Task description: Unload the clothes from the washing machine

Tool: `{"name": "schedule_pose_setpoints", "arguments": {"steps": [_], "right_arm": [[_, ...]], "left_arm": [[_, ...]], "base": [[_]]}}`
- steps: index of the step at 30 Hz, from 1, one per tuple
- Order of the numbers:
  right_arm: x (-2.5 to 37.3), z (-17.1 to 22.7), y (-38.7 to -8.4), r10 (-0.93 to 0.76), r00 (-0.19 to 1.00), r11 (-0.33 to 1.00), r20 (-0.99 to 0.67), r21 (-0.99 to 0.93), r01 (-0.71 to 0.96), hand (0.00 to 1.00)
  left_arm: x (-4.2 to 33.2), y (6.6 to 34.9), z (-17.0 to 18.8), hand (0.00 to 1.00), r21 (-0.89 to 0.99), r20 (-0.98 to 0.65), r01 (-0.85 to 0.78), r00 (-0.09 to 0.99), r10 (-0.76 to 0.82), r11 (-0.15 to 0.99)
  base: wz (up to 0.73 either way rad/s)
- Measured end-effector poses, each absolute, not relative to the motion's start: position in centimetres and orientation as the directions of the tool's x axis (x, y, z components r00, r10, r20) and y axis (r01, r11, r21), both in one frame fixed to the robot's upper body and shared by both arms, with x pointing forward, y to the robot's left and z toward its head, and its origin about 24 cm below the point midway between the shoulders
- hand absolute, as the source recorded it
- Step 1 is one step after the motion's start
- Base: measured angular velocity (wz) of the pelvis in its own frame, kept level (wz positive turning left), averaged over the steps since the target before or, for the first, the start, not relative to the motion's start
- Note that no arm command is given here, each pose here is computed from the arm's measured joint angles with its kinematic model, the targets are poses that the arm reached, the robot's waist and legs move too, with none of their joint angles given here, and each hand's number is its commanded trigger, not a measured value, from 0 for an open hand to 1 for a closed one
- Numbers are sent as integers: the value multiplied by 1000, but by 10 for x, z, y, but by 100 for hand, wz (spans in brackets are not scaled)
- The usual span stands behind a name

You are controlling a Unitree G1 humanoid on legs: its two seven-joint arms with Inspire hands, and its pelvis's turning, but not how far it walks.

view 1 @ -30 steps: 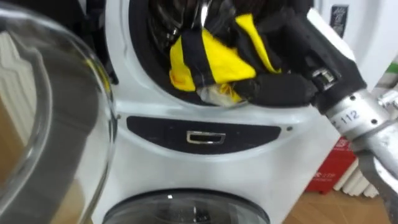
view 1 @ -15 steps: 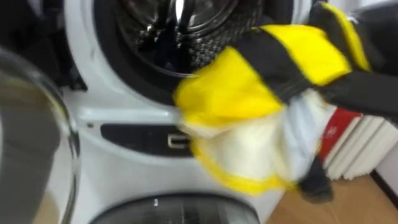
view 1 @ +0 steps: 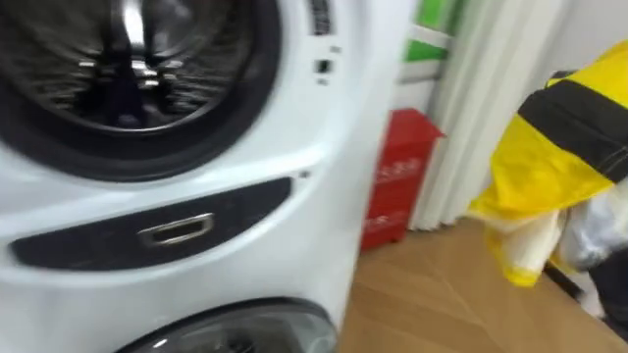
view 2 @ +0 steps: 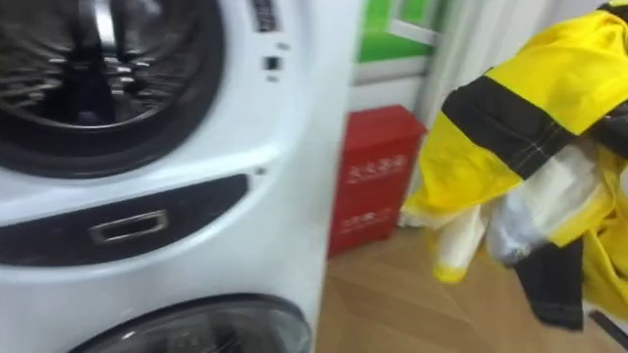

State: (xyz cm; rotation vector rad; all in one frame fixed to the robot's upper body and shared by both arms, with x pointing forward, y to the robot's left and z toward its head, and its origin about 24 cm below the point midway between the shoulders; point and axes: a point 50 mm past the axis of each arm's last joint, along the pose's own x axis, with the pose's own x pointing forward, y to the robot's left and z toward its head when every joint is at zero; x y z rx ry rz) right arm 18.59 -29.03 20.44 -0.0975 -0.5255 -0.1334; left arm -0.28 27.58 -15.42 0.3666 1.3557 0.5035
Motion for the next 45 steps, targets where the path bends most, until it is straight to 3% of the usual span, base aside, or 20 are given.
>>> {"name": "schedule_pose_setpoints", "arguments": {"steps": [4,10,15,23,32,45], "right_arm": [[195,177,-285,-79,911,994,405,-39,103,100],[195,86,-275,-85,995,996,49,16,85,100],[183,15,-280,-172,957,981,-234,51,189,100],[160,-44,-278,-261,847,941,-463,74,331,100],[144,-83,-284,-297,739,902,-605,78,426,100],[168,-81,-286,-303,774,905,-556,88,417,100]], "left_arm": [[18,271,-156,0,515,-832,-90,188,522,853],[41,255,-159,0,480,-849,24,266,458,877],[51,240,-163,0,429,-872,85,299,388,899],[46,236,-165,0,398,-892,134,287,349,907],[54,231,-165,0,355,-898,111,316,306,928],[76,211,-165,0,273,-899,100,380,217,957]], "base": [[-43],[-23],[-22],[-13],[-10],[-12]]}}
